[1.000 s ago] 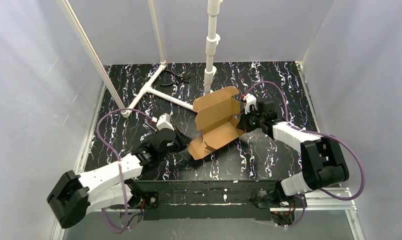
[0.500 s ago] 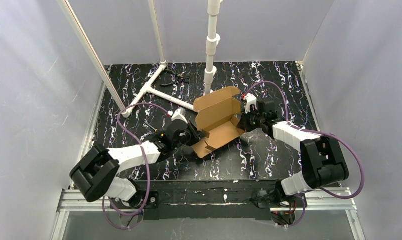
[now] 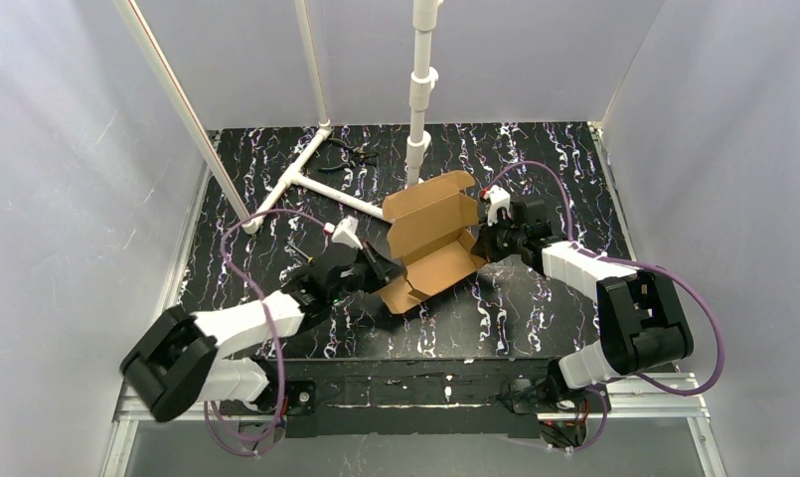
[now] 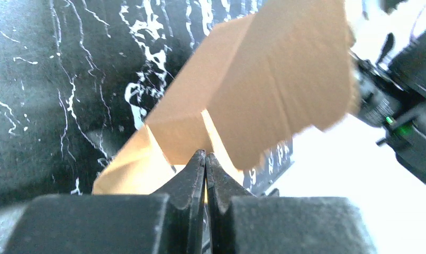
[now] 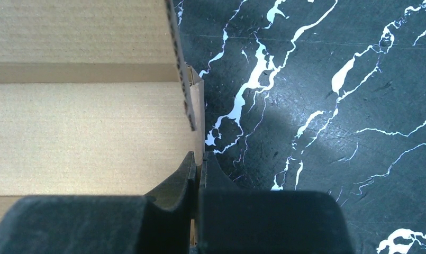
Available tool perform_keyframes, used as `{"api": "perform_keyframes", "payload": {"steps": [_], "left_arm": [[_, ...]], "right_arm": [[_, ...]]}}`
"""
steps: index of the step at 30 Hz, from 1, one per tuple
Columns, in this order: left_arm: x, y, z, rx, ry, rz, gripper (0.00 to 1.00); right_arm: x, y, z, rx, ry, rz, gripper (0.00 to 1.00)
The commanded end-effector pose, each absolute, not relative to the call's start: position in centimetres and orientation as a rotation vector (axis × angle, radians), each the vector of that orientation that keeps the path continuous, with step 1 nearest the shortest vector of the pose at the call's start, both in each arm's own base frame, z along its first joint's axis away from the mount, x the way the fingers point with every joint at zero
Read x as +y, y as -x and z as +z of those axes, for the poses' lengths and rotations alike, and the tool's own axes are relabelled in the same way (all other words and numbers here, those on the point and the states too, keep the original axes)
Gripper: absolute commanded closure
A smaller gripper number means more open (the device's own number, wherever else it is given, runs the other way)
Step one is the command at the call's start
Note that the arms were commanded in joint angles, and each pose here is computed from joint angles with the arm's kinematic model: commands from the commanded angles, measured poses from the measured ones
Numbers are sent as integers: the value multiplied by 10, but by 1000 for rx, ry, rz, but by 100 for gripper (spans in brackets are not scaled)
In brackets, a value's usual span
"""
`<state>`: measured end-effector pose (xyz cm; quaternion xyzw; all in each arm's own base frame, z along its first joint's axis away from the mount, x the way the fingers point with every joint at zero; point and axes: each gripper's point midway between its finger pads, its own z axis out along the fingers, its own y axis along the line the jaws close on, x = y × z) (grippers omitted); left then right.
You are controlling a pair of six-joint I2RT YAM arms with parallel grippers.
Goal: Fold the paper box
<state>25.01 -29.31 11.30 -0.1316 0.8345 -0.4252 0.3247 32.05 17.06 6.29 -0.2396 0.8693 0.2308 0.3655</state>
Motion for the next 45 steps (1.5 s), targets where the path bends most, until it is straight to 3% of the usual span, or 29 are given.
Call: {"api": "perform_keyframes", "payload": {"steps": [1,4,8,11,18,19,21,22,25,27,34,41,45], "left_arm": [[-279,-220,135,2111,174,-1218,90],[-261,-208,143,2043,116,-1233,60],[-244,-216,171,1895,58,-1192,27],[-244,-228,190,1850,-16,-1178,22],[-263,-265,200,1894,-84,-1217,25],[-266,-269,201,1895,-91,-1232,33],[-272,-275,201,1910,-96,-1268,63],[-275,-278,200,1921,-101,-1287,72],[-284,-280,196,1938,-156,-1345,82],[-287,-278,194,1920,-224,-1375,100],[-281,-261,199,1823,-512,-1521,100],[-286,-260,200,1833,-584,-1639,99],[-276,-267,197,1849,-446,-1562,77]], "right_arm": [[177,-330,75,2186,620,599,99],[178,-330,75,2186,623,607,99],[179,-329,75,2185,627,614,99],[180,-328,76,2184,630,620,99],[180,-327,77,2180,633,627,99],[181,-327,77,2181,634,629,99],[181,-327,77,2181,635,633,99],[181,-327,76,2183,636,635,99],[182,-326,75,2186,637,639,99],[182,-326,76,2184,638,641,99],[188,-321,78,2168,670,693,99],[193,-318,81,2154,686,729,99],[192,-318,84,2147,680,726,99]]}}
